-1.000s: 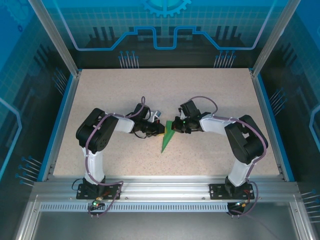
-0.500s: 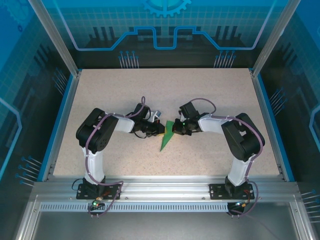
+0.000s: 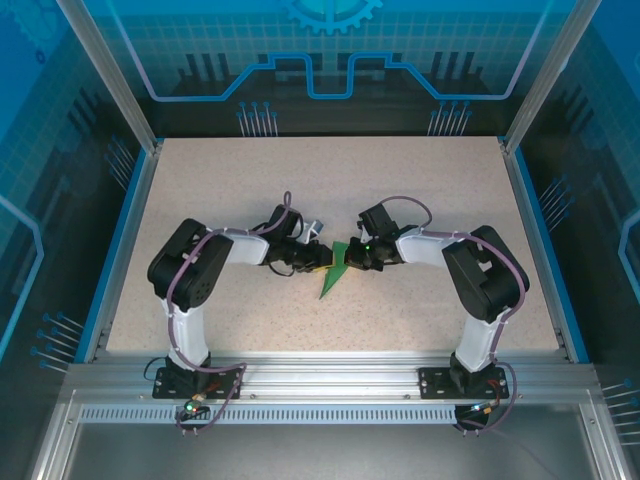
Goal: Fold a paper plane with a square sheet of paper (fold left side to right side)
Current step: Fold the wing for the fifth time at the center of the table.
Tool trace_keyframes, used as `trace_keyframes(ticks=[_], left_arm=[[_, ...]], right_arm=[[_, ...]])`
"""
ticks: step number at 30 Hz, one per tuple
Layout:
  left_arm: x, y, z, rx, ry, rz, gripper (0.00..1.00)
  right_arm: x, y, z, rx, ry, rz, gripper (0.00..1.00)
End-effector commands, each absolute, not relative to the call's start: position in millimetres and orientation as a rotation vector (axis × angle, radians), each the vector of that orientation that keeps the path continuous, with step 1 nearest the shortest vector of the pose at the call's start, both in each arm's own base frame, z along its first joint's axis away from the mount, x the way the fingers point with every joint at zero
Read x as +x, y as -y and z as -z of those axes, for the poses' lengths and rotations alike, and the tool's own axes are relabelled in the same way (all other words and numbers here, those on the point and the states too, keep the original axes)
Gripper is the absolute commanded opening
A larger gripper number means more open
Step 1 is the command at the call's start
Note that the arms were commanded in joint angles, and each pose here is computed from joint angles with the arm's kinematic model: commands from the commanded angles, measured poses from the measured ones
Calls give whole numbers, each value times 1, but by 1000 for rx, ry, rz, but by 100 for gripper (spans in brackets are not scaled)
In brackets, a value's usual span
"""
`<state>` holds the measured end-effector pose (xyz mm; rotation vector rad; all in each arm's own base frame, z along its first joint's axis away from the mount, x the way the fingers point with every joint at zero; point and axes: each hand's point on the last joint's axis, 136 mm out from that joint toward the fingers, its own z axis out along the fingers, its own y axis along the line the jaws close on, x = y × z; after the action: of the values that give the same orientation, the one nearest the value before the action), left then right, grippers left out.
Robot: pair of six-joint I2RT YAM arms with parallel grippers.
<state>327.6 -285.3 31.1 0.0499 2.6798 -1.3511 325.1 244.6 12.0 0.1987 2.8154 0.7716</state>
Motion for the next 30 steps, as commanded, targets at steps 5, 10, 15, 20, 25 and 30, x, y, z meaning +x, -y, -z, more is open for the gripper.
trace_keyframes(ticks=[5, 10, 15, 20, 25, 30], left_arm=[[320, 272, -67, 80, -2659, 1257, 33], [291, 271, -84, 90, -2692, 1313, 24], [268, 285, -87, 78, -2771, 1405, 21], [263, 301, -80, 120, -2821, 1395, 21], [266, 307, -65, 122, -2865, 1367, 21], [266, 306, -51, 114, -2905, 1316, 21]], right_arm=[[298, -214, 24, 265, -2948, -597, 0], [298, -215, 24, 257, -2947, -605, 0], [297, -217, 24, 248, -2950, -604, 0], [297, -217, 24, 248, -2951, -598, 0], [296, -217, 24, 239, -2954, -594, 0], [296, -217, 24, 235, -2957, -584, 0]])
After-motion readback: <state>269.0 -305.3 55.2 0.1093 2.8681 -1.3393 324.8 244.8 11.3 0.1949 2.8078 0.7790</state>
